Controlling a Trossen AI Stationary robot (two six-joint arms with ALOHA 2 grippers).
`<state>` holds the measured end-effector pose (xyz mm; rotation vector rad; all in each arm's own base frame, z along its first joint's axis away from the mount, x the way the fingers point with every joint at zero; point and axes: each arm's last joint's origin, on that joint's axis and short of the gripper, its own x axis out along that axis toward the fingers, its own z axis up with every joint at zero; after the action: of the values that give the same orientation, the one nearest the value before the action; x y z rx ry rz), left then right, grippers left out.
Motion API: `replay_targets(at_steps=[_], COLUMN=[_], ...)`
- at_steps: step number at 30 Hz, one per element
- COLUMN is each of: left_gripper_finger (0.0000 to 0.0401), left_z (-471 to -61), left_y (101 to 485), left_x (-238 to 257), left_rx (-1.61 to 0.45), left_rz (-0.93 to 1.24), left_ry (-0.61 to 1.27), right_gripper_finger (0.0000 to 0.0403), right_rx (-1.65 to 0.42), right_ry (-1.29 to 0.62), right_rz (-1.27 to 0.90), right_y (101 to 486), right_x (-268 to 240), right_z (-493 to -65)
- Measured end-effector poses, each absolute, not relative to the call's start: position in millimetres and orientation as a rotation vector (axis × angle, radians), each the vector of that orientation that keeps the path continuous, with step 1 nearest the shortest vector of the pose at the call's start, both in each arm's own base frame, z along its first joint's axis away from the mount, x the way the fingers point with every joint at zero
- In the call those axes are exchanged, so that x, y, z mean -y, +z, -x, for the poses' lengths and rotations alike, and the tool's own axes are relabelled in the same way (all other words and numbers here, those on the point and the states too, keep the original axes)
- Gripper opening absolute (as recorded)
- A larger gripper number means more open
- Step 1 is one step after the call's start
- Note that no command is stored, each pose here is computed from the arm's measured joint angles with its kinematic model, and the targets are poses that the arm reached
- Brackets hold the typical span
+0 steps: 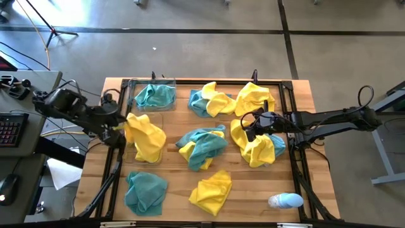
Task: Sort microfiber towel by color & place in baskets
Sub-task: Put the yellow microfiber cloth into the bottom transparent bin
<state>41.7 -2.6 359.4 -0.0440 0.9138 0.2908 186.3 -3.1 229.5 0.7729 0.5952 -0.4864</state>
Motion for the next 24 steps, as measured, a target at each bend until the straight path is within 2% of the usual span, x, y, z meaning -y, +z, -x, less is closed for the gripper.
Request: replay_targets(at_steps=[6,11,14,19,24], left_gripper_finger=[0.0000,0.0000,0.0000,0.0000,0.0000], left_z=[2,20,3,-47,-84], left_y=[364,362,359,343,318], left_x=[-14,-21,-15,6,21], left_rx=[-0.732,-0.651,-0.656,-0.742,-0.957], left_rz=[0.136,0.222,0.215,0.099,0.023], left_ry=[0.289,0.292,0.287,0.202,0.182], right_gripper_finger=[0.0000,0.0000,0.0000,0.0000,0.0000], right_rx=[-0.569,-0.558,-0.558,-0.545,-0.531], right_ry=[-0.512,-0.528,-0.528,-0.546,-0.564], right_rz=[-0.798,-0.809,-0.809,-0.800,-0.792], right_y=[230,230,230,231,231], right_x=[4,4,4,5,5], right_z=[-187,-187,-187,-187,-187])
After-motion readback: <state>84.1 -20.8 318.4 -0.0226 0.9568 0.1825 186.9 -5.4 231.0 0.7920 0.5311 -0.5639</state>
